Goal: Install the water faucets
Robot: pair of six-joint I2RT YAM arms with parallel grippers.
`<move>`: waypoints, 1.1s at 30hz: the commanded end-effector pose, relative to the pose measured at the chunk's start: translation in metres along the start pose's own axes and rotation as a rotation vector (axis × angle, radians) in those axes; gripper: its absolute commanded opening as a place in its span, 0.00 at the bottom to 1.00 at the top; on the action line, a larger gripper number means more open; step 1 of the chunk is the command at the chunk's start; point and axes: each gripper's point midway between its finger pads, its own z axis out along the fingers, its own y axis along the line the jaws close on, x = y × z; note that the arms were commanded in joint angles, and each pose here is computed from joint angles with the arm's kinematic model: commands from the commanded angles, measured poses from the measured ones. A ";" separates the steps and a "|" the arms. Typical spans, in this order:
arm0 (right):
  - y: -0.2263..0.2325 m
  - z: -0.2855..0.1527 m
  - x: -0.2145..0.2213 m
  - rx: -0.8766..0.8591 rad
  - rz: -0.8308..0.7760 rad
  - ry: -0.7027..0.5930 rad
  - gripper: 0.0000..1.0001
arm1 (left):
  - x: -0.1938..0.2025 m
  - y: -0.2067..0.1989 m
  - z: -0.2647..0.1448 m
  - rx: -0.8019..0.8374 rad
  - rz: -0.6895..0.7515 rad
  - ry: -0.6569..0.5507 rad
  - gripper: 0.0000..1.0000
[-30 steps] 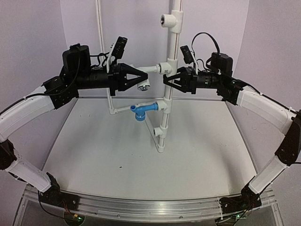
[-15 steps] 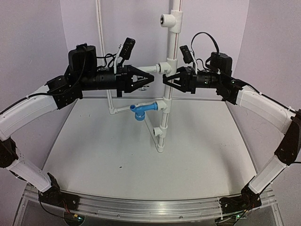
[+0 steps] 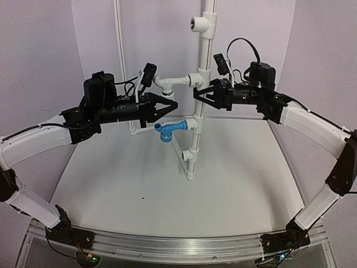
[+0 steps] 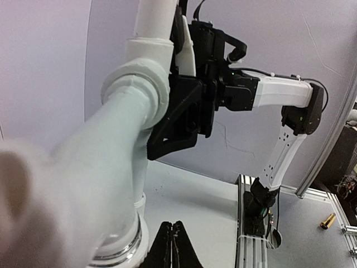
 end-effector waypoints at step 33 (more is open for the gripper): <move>0.001 -0.005 0.020 0.015 0.277 0.061 0.00 | -0.034 0.029 -0.044 -0.099 0.086 -0.108 0.41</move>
